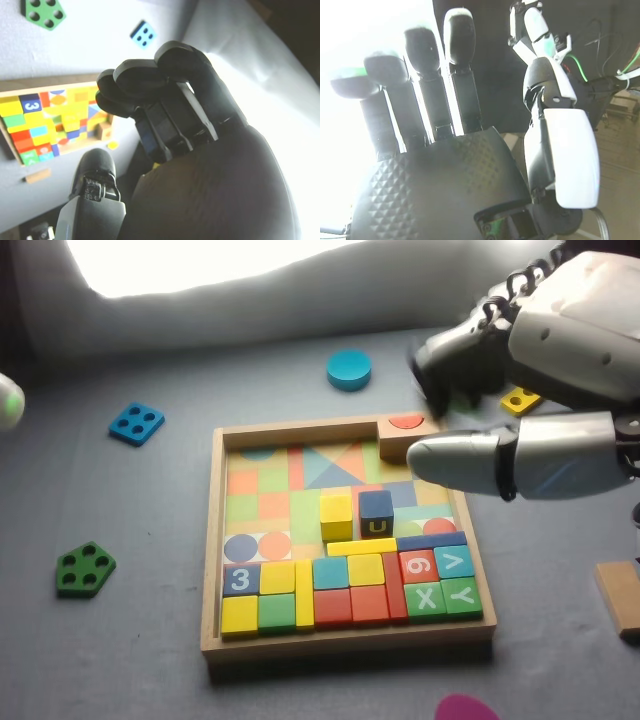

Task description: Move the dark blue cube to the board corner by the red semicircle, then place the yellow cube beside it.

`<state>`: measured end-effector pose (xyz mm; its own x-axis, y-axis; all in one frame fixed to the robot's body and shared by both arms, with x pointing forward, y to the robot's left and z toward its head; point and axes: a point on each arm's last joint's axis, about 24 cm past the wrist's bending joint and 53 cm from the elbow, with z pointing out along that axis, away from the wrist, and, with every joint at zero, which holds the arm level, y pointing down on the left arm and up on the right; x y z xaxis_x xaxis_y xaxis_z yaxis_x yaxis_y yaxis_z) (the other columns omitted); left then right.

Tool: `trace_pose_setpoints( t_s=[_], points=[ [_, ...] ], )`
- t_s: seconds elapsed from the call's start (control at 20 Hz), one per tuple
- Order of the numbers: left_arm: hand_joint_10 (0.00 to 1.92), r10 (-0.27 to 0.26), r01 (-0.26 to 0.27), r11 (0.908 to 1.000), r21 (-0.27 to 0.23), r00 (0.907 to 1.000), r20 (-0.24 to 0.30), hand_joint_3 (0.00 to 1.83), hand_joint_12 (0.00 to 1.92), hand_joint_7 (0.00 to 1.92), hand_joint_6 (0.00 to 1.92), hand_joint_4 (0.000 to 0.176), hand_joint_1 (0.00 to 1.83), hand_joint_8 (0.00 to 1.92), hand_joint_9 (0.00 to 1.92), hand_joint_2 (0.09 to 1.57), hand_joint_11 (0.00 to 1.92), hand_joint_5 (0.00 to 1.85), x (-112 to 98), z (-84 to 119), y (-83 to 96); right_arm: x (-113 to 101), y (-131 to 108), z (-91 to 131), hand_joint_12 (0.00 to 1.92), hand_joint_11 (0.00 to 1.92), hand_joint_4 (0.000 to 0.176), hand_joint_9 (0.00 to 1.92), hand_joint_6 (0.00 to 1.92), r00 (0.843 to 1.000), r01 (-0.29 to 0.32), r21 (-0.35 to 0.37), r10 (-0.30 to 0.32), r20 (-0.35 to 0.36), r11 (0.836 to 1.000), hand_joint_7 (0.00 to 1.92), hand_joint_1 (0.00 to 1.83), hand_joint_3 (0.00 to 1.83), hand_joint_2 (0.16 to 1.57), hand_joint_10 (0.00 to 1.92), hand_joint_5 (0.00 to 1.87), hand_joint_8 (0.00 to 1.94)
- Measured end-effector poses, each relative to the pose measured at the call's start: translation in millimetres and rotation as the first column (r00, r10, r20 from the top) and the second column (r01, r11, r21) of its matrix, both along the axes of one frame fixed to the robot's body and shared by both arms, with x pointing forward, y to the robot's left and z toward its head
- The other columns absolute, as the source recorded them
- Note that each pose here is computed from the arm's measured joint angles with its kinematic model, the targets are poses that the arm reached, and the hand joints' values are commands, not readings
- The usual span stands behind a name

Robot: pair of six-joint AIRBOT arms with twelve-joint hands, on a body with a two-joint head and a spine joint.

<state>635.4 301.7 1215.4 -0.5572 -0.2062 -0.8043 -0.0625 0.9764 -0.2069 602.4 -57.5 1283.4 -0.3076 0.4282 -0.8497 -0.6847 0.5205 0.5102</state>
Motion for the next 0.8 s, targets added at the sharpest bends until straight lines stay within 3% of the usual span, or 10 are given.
trace_pose_setpoints(
  t_s=[0.15,0.25,0.35,0.45,0.55,0.6,0.7,0.8],
  points=[
    [0.00,-0.001,0.001,1.0000,0.002,1.0000,0.008,0.00,0.72,0.24,0.00,0.001,0.00,0.00,0.22,1.19,0.00,0.15,1.0,1.5,0.0,-0.3,-0.3,3.2,0.36,0.00,0.000,0.13,0.02,1.000,0.000,0.011,0.000,0.008,1.000,0.19,0.00,0.00,1.18,0.03,0.19,0.00],
    [0.01,0.000,0.000,1.0000,0.001,1.0000,0.002,0.00,0.72,0.24,0.00,0.000,0.00,0.00,0.23,1.17,0.00,0.15,0.3,0.4,0.1,0.0,-0.2,0.8,0.39,0.00,0.000,0.14,0.02,1.000,0.002,-0.005,-0.002,0.011,1.000,0.21,0.00,0.00,1.18,0.03,0.22,0.01],
    [0.00,0.000,0.000,1.0000,0.002,1.0000,0.003,0.00,0.64,0.20,0.00,0.000,0.00,0.00,0.19,1.16,0.00,0.10,0.4,0.5,0.2,2.4,-1.9,-4.5,0.20,0.00,0.000,0.10,0.01,1.000,0.017,-0.027,-0.017,0.007,0.999,0.17,0.00,0.00,1.17,0.01,0.21,0.00],
    [0.00,0.000,0.000,1.0000,0.003,1.0000,0.002,0.00,0.62,0.17,0.00,0.000,0.00,0.00,0.18,1.15,0.00,0.07,0.3,0.3,0.5,9.9,-7.3,-15.4,0.20,0.00,0.000,0.11,0.00,0.998,0.056,-0.042,-0.057,-0.029,0.998,0.16,0.00,0.00,1.17,0.01,0.20,0.00],
    [0.01,-0.002,0.002,1.0000,0.005,1.0000,0.004,0.00,0.66,0.20,0.02,0.000,0.00,0.01,0.20,1.15,0.00,0.11,0.4,0.6,0.2,15.4,-6.9,-23.7,0.02,0.00,0.005,0.07,0.00,0.995,0.085,-0.059,-0.088,-0.039,0.995,0.11,0.00,0.00,1.14,0.00,0.17,0.00],
    [0.01,-0.003,0.003,1.0000,0.003,1.0000,0.002,0.00,0.58,0.19,0.01,0.000,0.00,0.00,0.17,1.16,0.00,0.13,0.2,0.4,-0.2,16.6,-4.2,-27.0,0.00,0.00,0.007,0.04,0.00,0.995,0.091,-0.072,-0.094,-0.038,0.993,0.10,0.00,0.00,1.12,0.00,0.15,0.00],
    [0.00,-0.002,0.002,1.0000,0.003,1.0000,0.002,0.00,0.61,0.19,0.00,0.000,0.00,0.00,0.17,1.17,0.00,0.12,0.3,0.4,0.0,14.5,4.2,-34.5,0.00,0.00,0.033,0.00,0.00,0.996,0.079,-0.094,-0.082,-0.033,0.992,0.05,0.00,0.00,1.08,0.00,0.09,0.00],
    [0.00,-0.001,0.001,1.0000,0.005,1.0000,0.002,0.00,0.55,0.13,0.00,0.000,0.00,0.00,0.13,1.15,0.00,0.09,0.3,0.3,0.5,15.5,12.5,-47.2,0.00,0.00,0.093,0.00,0.02,0.996,0.061,-0.114,-0.068,-0.061,0.992,0.00,0.00,0.00,1.05,0.00,0.11,0.00]
  ],
)
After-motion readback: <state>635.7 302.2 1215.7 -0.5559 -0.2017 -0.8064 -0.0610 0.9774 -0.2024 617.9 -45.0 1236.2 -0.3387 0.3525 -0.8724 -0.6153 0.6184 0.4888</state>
